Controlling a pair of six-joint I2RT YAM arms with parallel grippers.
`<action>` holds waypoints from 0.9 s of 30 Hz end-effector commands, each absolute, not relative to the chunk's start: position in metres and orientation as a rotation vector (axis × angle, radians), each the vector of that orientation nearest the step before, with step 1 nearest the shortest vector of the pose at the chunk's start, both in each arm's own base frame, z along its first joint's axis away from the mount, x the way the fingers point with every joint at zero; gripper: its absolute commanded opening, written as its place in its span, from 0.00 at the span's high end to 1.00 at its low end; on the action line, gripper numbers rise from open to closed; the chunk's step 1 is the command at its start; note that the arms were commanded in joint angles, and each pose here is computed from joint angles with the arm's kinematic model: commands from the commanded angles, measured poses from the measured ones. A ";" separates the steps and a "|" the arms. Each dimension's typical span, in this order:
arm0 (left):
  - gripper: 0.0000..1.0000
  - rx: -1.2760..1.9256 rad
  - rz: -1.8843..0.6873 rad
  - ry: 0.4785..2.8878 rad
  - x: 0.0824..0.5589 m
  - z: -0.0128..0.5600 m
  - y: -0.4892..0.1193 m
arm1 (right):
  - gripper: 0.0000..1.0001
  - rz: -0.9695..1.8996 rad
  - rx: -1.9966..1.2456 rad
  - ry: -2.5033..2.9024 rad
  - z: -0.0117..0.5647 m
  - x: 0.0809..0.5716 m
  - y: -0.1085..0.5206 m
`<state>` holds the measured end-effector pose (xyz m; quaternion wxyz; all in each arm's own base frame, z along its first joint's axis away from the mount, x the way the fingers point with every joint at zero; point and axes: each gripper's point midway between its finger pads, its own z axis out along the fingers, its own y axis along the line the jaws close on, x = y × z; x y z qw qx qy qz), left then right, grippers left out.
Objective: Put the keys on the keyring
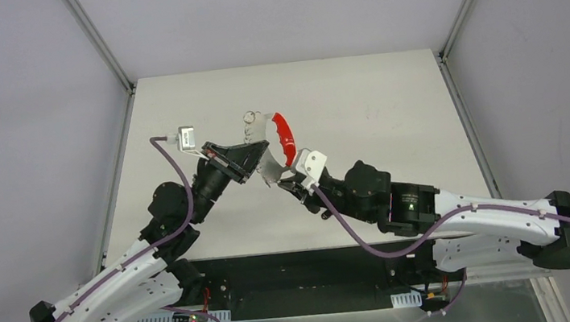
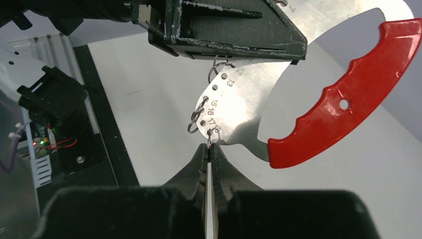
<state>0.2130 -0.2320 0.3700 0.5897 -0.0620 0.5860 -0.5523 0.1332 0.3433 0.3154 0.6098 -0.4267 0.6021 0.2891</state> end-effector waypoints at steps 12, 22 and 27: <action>1.00 -0.169 -1.347 1.404 0.208 0.380 -0.236 | 1.00 0.813 -0.893 1.471 0.326 0.130 0.333; 1.00 -0.190 -1.379 1.358 0.206 0.389 -0.233 | 1.00 0.950 -0.698 1.246 0.357 0.127 0.320; 1.00 -0.189 -1.402 1.349 0.206 0.391 -0.237 | 1.00 0.984 -0.647 1.184 0.365 0.126 0.319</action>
